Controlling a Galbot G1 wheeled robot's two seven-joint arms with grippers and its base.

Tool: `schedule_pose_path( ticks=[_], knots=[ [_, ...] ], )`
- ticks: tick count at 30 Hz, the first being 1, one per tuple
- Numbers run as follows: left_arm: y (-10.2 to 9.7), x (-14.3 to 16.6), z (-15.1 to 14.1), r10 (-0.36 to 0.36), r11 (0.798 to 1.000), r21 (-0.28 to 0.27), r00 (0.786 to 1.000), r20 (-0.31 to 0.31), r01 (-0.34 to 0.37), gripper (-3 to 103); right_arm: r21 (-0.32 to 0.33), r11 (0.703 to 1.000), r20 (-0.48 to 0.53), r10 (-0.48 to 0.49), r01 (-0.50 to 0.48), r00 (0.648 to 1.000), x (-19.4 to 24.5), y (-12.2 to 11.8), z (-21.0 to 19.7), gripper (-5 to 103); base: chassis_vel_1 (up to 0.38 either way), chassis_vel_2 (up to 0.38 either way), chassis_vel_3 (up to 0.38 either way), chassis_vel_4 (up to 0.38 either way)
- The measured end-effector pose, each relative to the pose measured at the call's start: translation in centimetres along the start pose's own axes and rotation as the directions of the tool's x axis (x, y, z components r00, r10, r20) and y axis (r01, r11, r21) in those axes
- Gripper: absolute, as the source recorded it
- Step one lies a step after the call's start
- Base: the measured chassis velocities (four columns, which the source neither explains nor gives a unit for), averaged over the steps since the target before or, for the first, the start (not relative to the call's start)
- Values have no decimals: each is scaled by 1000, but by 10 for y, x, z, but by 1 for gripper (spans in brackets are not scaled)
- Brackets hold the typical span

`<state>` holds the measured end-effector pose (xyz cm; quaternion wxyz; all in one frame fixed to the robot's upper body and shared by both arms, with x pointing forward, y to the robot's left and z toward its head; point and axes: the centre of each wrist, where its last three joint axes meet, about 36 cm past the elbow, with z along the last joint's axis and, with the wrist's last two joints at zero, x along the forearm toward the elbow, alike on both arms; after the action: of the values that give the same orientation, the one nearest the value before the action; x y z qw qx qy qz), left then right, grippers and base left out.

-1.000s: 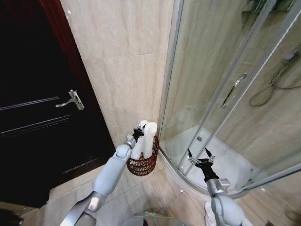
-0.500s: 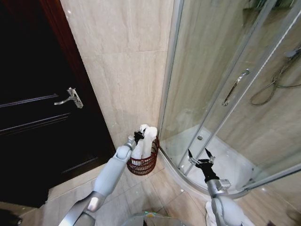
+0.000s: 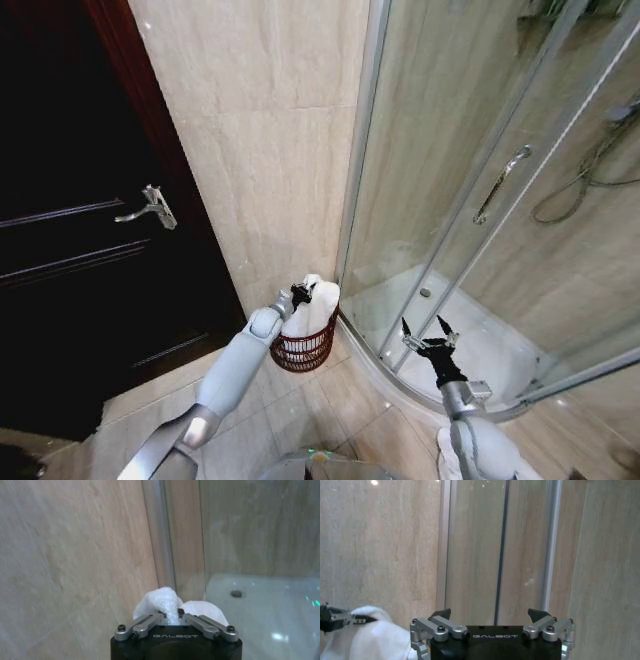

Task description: Discard the used towel into the hamper.

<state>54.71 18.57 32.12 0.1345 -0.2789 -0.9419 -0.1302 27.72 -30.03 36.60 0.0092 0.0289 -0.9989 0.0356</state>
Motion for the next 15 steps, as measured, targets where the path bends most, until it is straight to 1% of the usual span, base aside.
schedule_pose_path(
  ticks=[1,3,7,9,11,15],
  knots=[
    [0,0,0,0,1000,0,1000,0,0,2,0,1000,0,0,0,1000,0,0,0,100,0,0,0,0],
    [0,-4,4,7,1000,-11,1000,-29,-7,2,-2,1000,0,1,-1,1000,0,0,0,100,0,0,0,0],
    [1,-10,11,9,1000,-16,999,-53,-10,2,-5,1000,-1,1,-1,1000,0,1,1,100,0,0,0,0],
    [1,-12,14,7,1000,-18,998,-59,-8,2,-6,1000,0,2,-2,1000,0,1,1,100,0,0,0,0],
    [1,-16,24,2,1000,-29,998,-65,-4,2,-6,1000,-2,3,-3,1000,2,1,2,100,0,0,0,0],
    [-2,-17,35,2,1000,-24,998,-67,-3,2,-6,1000,-4,4,-4,1000,3,0,3,100,0,0,0,0]
  ],
)
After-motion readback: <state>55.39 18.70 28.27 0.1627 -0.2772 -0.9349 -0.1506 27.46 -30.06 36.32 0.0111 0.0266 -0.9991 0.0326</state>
